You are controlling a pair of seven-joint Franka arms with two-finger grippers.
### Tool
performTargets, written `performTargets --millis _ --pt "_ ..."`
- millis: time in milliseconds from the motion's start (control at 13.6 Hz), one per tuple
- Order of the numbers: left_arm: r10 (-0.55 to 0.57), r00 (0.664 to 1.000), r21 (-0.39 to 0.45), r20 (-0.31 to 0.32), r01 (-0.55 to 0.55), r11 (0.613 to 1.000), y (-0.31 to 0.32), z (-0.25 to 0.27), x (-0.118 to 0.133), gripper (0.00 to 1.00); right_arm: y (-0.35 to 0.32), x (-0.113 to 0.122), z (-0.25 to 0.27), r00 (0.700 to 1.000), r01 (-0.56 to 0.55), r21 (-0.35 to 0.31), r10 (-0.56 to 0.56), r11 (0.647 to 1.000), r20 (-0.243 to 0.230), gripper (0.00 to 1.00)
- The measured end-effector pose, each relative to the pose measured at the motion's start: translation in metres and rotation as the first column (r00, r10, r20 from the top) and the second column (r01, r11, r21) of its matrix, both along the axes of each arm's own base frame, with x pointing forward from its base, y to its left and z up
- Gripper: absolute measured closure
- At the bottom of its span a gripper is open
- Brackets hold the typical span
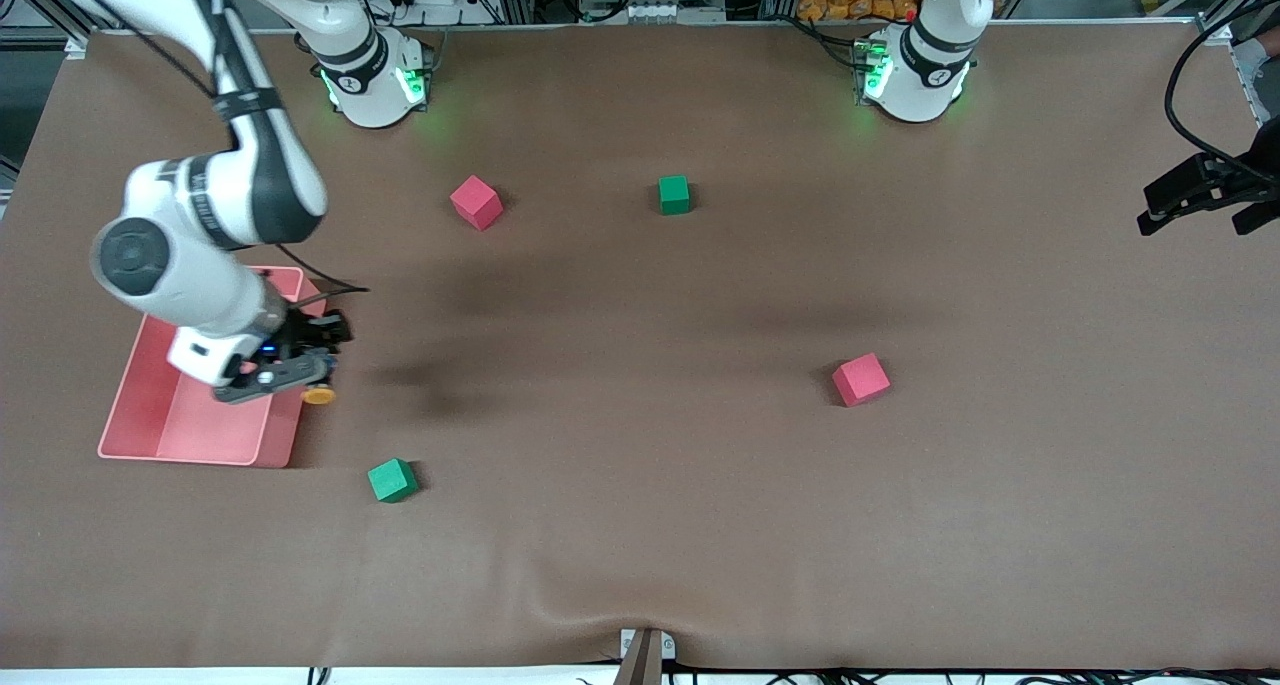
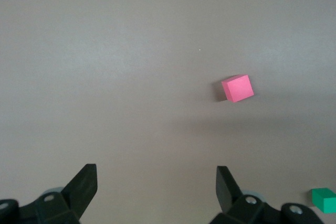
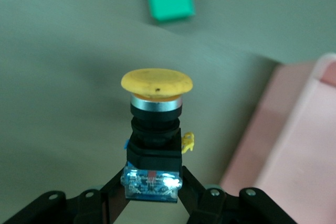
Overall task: Place and upright button with both arms
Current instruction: 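Lift the button out of the tray with the right gripper, then lay the button on its side mid-table and open the right gripper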
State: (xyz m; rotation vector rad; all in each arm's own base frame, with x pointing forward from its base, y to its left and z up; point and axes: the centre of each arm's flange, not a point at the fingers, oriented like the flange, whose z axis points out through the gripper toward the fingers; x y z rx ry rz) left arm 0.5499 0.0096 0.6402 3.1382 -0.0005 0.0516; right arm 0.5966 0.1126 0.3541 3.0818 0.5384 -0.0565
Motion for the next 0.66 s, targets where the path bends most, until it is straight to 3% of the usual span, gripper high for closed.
performTargets --millis 443,664 --pt "0.000 1.000 -0.002 -0.009 0.000 1.000 0.000 -0.005 0.003 0.00 0.174 0.012 -0.022 0.999 0.023 0.014 -0.024 1.000 0.042 0.59" --pt "0.000 1.000 -0.002 -0.011 0.000 1.000 0.000 -0.006 0.004 0.00 0.241 0.010 -0.056 0.999 0.027 0.023 -0.028 0.999 0.034 0.59"
